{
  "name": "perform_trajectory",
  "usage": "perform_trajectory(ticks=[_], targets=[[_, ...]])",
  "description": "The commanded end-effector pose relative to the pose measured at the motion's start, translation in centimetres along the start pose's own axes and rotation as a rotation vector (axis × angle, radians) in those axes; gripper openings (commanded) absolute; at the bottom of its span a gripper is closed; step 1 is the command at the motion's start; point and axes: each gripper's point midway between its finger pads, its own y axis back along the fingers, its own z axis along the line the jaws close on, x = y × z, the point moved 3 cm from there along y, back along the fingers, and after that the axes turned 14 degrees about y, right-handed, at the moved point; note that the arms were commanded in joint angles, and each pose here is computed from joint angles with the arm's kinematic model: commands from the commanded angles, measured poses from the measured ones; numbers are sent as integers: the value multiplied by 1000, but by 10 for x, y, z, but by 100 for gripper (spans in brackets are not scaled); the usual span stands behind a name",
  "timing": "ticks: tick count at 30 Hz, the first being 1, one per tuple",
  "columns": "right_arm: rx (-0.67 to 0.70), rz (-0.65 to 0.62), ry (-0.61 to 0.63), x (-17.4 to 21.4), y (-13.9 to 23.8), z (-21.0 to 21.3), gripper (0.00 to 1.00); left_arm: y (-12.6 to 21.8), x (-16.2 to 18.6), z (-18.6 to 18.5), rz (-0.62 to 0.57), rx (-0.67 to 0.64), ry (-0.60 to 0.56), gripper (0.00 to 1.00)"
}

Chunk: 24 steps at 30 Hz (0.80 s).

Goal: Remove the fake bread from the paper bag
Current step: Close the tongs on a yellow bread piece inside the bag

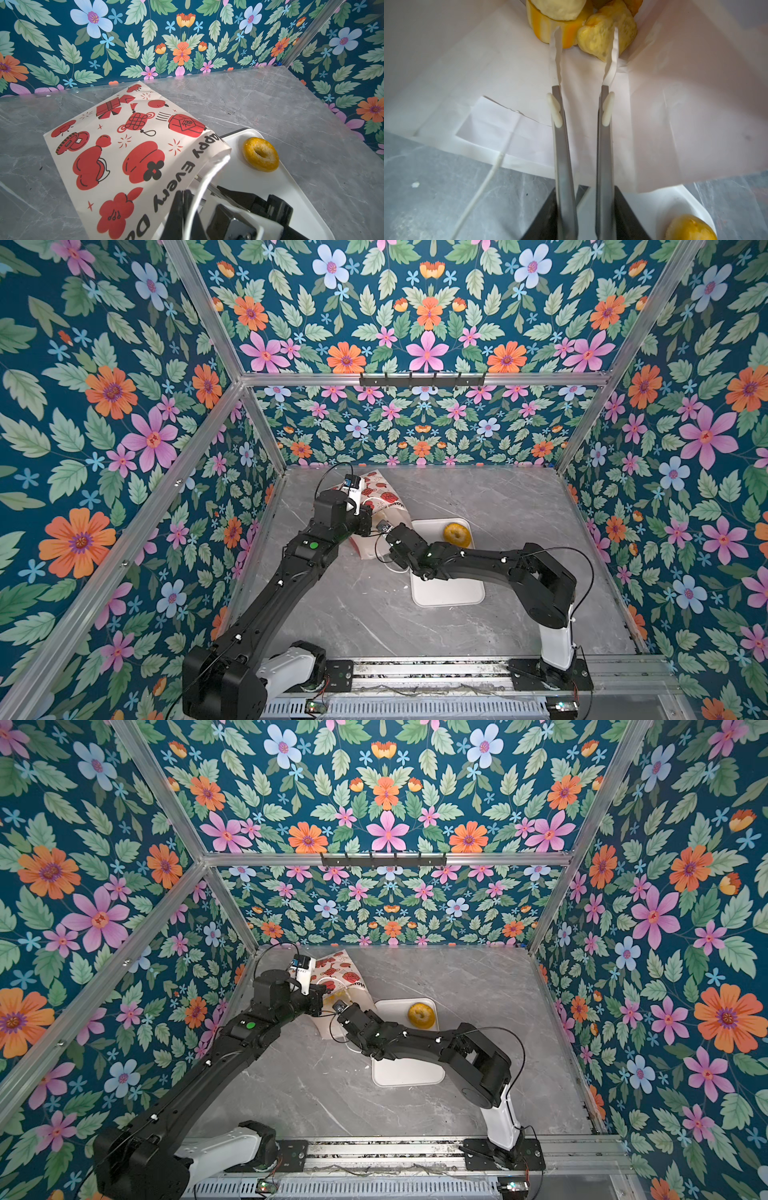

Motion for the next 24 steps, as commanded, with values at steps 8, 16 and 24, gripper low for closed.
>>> perform_trajectory(ticks=[8,16,24], targets=[[27,-21,-26,-4,10,-9,38,-3,-1,-2,-6,12,0,0],[51,-14,-17,-9,-6,-9,38,-2,-3,-2,-9,13,1,0],[114,-2,-50,-9,-15,-23,33,-3,-1,-1,-5,13,3,0]])
